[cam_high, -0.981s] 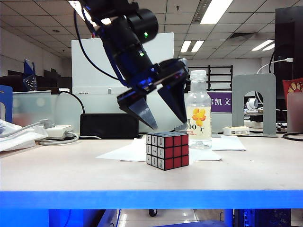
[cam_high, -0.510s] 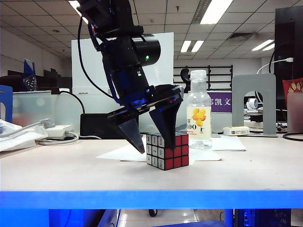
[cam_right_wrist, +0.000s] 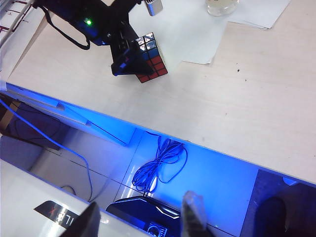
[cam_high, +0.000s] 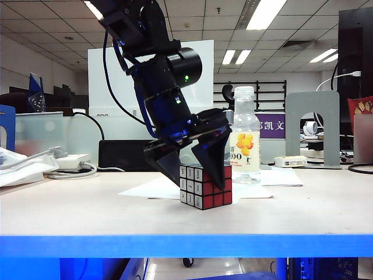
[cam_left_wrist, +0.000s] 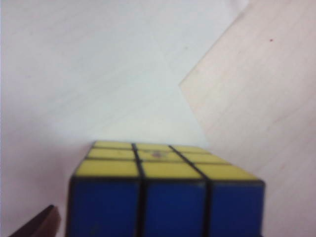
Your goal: Rotate the Rubik's Cube so that the bottom side is facing up.
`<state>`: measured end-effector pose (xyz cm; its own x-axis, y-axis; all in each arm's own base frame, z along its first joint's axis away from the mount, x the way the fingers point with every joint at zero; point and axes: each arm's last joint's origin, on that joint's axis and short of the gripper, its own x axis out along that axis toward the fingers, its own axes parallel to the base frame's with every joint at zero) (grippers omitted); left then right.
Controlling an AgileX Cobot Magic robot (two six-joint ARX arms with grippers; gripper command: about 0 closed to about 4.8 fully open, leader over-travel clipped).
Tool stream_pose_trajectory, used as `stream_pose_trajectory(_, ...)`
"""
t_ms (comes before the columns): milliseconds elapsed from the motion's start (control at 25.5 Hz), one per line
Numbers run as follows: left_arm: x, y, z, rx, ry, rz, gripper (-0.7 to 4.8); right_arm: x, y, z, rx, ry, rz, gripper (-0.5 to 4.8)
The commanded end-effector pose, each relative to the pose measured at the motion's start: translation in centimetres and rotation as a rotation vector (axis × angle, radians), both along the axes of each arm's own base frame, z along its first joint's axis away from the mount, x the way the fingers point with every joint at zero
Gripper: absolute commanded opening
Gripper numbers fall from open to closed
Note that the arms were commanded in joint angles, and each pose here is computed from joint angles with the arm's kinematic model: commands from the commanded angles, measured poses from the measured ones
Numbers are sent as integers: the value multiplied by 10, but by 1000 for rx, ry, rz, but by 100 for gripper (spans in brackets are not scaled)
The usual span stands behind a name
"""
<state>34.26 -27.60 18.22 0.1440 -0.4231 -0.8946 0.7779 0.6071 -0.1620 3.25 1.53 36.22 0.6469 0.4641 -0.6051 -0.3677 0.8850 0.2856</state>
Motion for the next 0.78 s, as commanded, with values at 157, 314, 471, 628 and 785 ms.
stream_pose_trajectory(157,2,-3,-2,-7,-28,-39,408,-1,0,0,-5,-2,3,213)
stream_pose_trajectory(314,3,-4,-1,-20,-34,-41,166,-1,0,0,-6,-3,3,213)
stream_pose_trajectory(471,3,-7,2,-81,-6,-48,117,-1,0,0,-8,-5,4,213)
stream_pose_trajectory(628,5,-13,7,-255,86,-24,120,-1,0,0,-12,-8,4,213)
stream_pose_trajectory(785,9,-22,16,-458,175,-4,120,0,0,1,-27,-21,10,213)
